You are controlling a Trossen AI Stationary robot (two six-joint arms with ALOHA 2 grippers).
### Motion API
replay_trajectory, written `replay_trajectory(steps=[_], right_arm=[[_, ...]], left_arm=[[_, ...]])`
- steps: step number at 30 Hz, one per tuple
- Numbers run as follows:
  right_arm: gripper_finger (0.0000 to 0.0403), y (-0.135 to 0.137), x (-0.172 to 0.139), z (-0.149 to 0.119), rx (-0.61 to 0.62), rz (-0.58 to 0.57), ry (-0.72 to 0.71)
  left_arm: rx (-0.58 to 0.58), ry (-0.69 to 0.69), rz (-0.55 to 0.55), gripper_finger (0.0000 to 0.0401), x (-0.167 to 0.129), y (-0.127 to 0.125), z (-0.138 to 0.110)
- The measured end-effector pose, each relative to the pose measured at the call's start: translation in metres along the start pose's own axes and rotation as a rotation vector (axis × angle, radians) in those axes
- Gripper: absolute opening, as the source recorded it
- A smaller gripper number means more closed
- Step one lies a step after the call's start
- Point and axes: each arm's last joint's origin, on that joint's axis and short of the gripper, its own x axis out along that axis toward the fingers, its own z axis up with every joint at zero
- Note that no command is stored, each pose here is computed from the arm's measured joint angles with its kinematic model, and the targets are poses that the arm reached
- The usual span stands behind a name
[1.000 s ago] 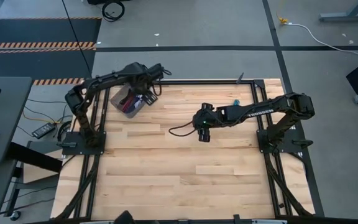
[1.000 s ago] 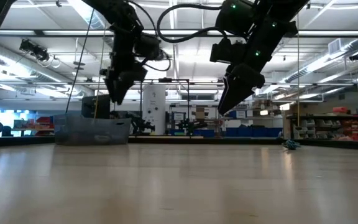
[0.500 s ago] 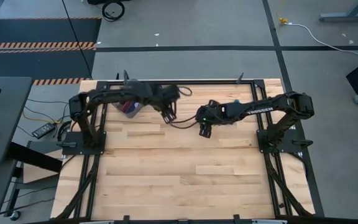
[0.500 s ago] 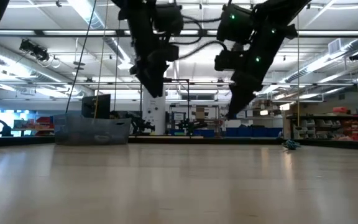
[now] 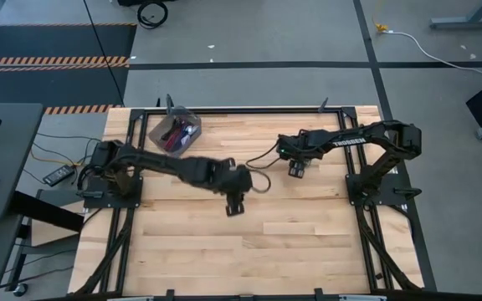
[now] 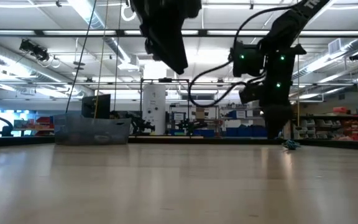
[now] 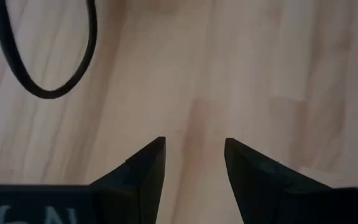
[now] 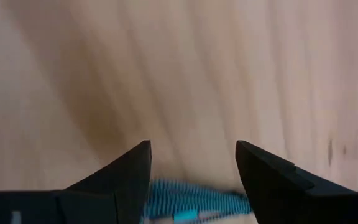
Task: Pick and place USB-C Cables
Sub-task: Put the light blue USB cable into the black bin
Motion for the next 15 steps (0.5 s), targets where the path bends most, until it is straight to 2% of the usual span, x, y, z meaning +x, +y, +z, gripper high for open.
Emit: replay_trajectory(steps=[8, 15], right_arm=[[0.0232, -0.004, -0.005, -0.014, -0.327, 0.014, 0.177], [0.022, -0.012, -0.028, -0.007, -0.417, 0.005, 0.255]], left_arm=[[0.11, -0.042, 0.014, 0.0172, -0.011, -0.046, -0.013], [0.166, -0.067, 0.036, 0.0172, -0.019, -0.069, -0.023]])
